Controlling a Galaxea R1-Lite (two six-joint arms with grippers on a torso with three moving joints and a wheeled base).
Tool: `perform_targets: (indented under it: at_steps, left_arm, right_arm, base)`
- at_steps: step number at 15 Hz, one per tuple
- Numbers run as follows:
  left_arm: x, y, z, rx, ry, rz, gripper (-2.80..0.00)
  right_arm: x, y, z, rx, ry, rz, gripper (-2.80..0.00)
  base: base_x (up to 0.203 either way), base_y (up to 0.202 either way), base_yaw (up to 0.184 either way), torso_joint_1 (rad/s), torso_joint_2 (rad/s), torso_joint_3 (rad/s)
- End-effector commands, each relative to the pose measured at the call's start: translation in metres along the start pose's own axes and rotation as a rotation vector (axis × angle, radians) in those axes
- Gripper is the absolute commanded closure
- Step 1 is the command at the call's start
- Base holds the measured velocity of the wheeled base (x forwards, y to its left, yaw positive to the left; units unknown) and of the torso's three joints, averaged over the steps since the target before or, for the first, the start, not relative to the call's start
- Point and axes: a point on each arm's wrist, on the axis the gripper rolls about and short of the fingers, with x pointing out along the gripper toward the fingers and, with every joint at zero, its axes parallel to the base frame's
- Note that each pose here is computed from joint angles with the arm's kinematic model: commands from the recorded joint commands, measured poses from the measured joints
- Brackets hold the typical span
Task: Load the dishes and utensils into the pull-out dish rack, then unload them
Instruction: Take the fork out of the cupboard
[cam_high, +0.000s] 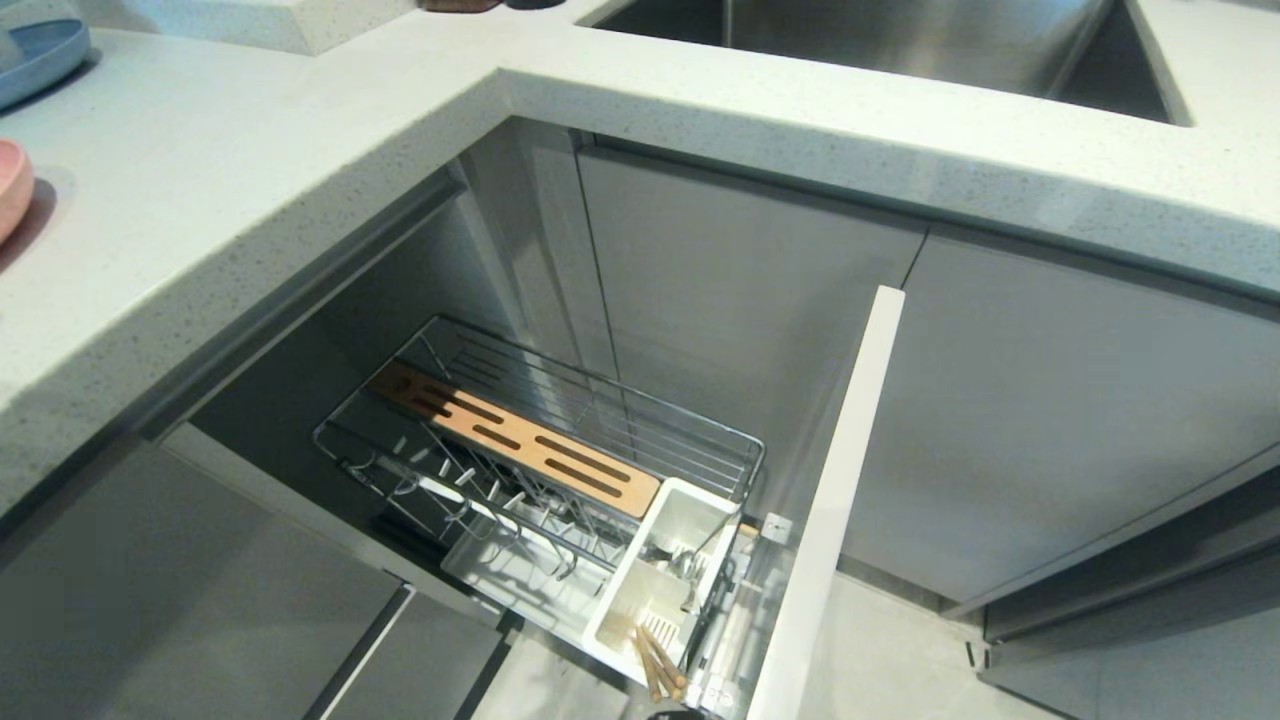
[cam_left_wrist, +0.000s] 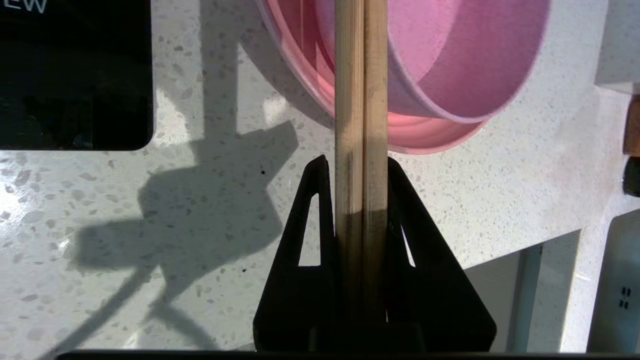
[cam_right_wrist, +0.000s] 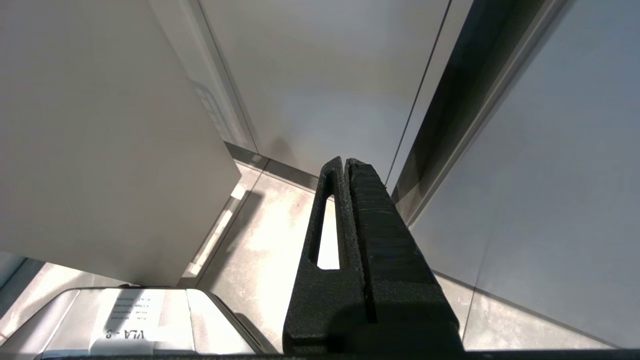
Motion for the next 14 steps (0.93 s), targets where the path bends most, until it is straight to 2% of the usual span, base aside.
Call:
perform_targets:
  at_steps: [1,5,11,14]
  left_arm:
    - [0.005,0.002,0.001,-0.015,0.014,0.018,0.0]
    - [0.02,0.001,0.007,-0.023,0.041,0.038,0.0]
    - [0.035,-0.003,0.015,-0.018,0.054,0.01,0.0]
    - [0.037,-0.004,0.014,-0.02,0.094,-0.018,0.0]
  right_arm:
    - [0.0,0.0,0.0,-0.001,0.0,0.0,0.0]
    - [0.0,0.0,0.0,0.001,0.001,0.0,0.0]
    - [0.0,0.0,0.0,0.0,0.002,-0.001,0.0]
    - [0.0,0.0,0.0,0.0,0.002,0.0,0.0]
  base:
    - [0.0,0.0,0.0,0.0,0.0,0.0]
    - [0.0,0.0,0.0,0.0,0.0,0.0]
    - [0.0,0.0,0.0,0.0,0.0,0.0]
    - [0.0,0.0,0.0,0.0,0.0,0.0]
